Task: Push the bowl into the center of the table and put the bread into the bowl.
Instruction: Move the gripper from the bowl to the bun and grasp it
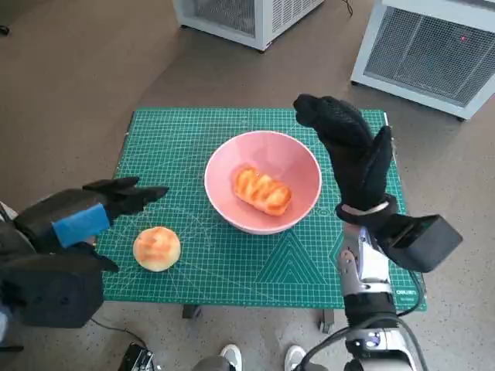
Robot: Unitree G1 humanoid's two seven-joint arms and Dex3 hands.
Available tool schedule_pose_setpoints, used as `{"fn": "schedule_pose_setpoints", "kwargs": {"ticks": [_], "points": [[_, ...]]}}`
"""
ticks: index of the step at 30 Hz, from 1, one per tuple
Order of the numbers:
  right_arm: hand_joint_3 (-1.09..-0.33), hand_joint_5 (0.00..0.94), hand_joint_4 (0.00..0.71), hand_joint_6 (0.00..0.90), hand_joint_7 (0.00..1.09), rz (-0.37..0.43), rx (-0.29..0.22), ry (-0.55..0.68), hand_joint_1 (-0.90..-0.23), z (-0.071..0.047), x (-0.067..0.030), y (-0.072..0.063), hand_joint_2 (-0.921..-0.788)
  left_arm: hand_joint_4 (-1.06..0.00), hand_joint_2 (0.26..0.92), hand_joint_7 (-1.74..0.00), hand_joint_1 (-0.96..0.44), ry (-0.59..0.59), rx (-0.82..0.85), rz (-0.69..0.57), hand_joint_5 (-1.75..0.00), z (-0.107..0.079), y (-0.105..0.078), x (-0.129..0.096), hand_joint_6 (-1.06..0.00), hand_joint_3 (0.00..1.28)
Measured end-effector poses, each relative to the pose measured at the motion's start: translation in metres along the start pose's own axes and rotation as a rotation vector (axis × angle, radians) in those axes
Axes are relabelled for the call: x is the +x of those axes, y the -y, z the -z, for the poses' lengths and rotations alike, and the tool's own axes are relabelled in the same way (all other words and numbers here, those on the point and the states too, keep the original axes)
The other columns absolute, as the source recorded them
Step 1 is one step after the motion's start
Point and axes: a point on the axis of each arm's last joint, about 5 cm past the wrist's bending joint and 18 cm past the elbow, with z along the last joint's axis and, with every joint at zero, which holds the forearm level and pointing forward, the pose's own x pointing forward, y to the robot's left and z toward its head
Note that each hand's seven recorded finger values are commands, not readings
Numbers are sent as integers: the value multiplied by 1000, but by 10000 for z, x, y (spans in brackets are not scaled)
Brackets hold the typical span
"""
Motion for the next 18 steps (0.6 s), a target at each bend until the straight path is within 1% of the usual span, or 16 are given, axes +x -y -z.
{"fn": "schedule_pose_setpoints", "kwargs": {"ticks": [7, 14, 18], "points": [[-736, 0, 276, 102, 445, -12, 9, -4, -729, 4, 6, 9, -921, -183, 729, -17, -150, -49, 7, 4, -9, -3, 111, 78, -306, 5], [-737, 0, 276, 98, 448, -17, 14, -8, -730, 4, 6, 22, -921, -206, 733, -15, -126, -55, 2, 25, -10, -27, 237, 192, -325, 5], [-737, 0, 277, 97, 451, -18, 12, -9, -730, 0, 4, 32, -921, -219, 735, -14, -105, -64, -26, 41, -10, 0, 331, 289, -335, 5]]}}
